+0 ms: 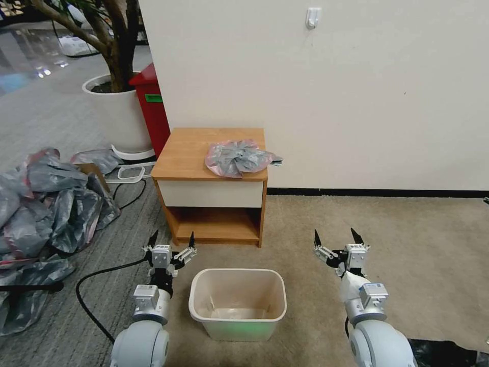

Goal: Pick up the garbage bag from the table and place it over the trash can.

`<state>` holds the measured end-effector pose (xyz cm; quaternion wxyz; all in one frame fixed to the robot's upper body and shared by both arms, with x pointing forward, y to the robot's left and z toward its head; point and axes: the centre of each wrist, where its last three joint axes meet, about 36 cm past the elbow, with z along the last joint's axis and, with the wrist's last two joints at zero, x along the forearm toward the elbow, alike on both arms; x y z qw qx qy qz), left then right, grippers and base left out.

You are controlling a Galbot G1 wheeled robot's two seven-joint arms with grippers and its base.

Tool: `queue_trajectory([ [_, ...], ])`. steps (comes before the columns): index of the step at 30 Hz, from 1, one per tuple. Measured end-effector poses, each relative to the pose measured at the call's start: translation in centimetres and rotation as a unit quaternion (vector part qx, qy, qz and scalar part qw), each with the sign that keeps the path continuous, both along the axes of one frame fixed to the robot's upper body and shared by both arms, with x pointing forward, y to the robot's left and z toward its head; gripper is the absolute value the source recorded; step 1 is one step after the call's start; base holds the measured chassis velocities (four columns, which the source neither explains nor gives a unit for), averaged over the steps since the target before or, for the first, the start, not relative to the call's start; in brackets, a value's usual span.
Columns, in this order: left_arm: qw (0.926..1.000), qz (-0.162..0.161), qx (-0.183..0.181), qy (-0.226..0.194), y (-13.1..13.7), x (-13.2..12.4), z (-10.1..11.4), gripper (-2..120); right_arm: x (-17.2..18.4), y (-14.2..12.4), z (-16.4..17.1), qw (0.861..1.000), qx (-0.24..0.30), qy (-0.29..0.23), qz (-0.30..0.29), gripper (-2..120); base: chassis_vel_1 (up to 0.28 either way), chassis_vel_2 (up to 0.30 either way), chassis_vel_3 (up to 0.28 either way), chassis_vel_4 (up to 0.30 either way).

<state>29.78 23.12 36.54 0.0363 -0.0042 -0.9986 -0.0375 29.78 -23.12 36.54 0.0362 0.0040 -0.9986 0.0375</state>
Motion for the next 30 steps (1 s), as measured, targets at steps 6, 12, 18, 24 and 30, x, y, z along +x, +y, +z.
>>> queue_trajectory([
  [6, 1.0000, 0.000, 0.000, 0.000, 0.00, 0.00, 0.00, 100, 0.00, 0.00, 0.00, 1.000, 0.000, 0.000, 0.000, 100, 0.000, 0.000, 0.000, 0.000],
  [12, 1.0000, 0.000, 0.000, 0.000, 0.00, 0.00, 0.00, 100, 0.00, 0.00, 0.00, 1.000, 0.000, 0.000, 0.000, 100, 0.000, 0.000, 0.000, 0.000],
  [18, 1.0000, 0.000, 0.000, 0.000, 0.00, 0.00, 0.00, 100, 0.00, 0.00, 0.00, 1.000, 0.000, 0.000, 0.000, 100, 0.000, 0.000, 0.000, 0.000],
  [24, 1.0000, 0.000, 0.000, 0.000, 0.00, 0.00, 0.00, 100, 0.00, 0.00, 0.00, 1.000, 0.000, 0.000, 0.000, 100, 0.000, 0.000, 0.000, 0.000],
  [30, 1.0000, 0.000, 0.000, 0.000, 0.00, 0.00, 0.00, 100, 0.00, 0.00, 0.00, 1.000, 0.000, 0.000, 0.000, 100, 0.000, 0.000, 0.000, 0.000],
])
